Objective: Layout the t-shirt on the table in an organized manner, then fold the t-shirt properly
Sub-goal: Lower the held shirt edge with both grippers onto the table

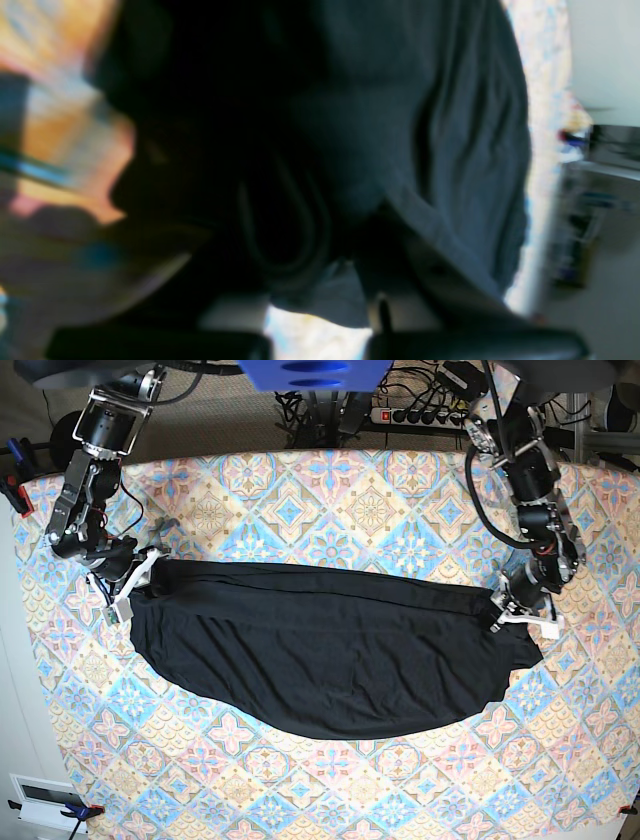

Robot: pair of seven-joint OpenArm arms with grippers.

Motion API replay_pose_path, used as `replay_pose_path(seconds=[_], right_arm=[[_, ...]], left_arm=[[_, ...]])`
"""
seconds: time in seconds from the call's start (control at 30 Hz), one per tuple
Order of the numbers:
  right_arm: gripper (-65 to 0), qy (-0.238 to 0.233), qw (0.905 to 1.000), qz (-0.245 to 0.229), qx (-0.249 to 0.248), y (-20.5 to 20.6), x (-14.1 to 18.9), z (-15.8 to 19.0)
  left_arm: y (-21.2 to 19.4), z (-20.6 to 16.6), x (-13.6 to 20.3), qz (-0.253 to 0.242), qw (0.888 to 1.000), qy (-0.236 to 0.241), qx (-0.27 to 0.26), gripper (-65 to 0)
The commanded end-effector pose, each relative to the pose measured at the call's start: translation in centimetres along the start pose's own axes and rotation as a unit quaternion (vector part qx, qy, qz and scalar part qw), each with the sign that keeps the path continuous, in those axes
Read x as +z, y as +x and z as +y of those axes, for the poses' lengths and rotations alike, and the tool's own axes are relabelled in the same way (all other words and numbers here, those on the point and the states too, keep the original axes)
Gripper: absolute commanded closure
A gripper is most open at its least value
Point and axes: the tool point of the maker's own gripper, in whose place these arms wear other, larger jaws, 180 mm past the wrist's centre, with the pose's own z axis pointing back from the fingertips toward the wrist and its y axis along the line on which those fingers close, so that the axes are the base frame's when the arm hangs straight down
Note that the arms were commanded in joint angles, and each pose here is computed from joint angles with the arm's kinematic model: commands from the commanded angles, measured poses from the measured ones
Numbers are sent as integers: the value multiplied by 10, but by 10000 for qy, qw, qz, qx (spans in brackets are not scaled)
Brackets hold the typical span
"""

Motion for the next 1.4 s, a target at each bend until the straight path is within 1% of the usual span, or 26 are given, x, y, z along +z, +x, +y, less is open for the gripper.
replay_pose_path(seconds=[0.0,0.07,0.1,0.13,0.27,0.37,0.57,0.63,0.8,1.0,1.13,1.2,1.23,1.37], right_arm=[[-109,-127,9997,-183,79,10,11,-9],[-109,-311,9991,-286,50,11,23,-17],[-109,-412,9985,-354,50,14,30,-22],[-109,-485,9981,-366,43,14,35,-26],[-112,-752,9967,-253,-152,5,49,-43],[-121,-772,9966,-228,-198,2,50,-45],[-227,-776,9965,-219,-204,3,50,-46],[-248,-771,9966,-217,-209,2,50,-45],[-258,-734,9966,-115,-350,-8,46,-47],[-258,-615,9956,102,-698,-32,36,-48],[-259,-680,9897,101,-1255,-52,36,-58],[-261,-667,9874,132,-1429,-60,35,-60],[-262,-638,9863,92,-1520,-62,33,-60],[-262,-284,9815,-359,-1857,-43,22,-53]], left_arm=[[4,-1,2,103,9999,62,-78,0],[12,-4,6,2,9999,57,-163,-14],[20,-7,10,-95,9996,48,-259,0],[23,-10,12,-139,9994,28,-318,0],[36,-18,24,-346,9976,14,-594,0],[43,-25,28,-459,9964,-25,-718,0],[41,-24,29,-447,9964,-18,-721,0],[36,-19,30,-406,9968,12,-692,0],[36,-19,30,-404,9968,19,-696,0],[36,-19,30,-404,9968,19,-696,0],[36,-19,30,-404,9968,19,-696,0],[36,-19,30,-404,9968,19,-696,0],[36,-19,30,-404,9968,19,-696,0],[36,-18,30,-403,9967,25,-700,0]])
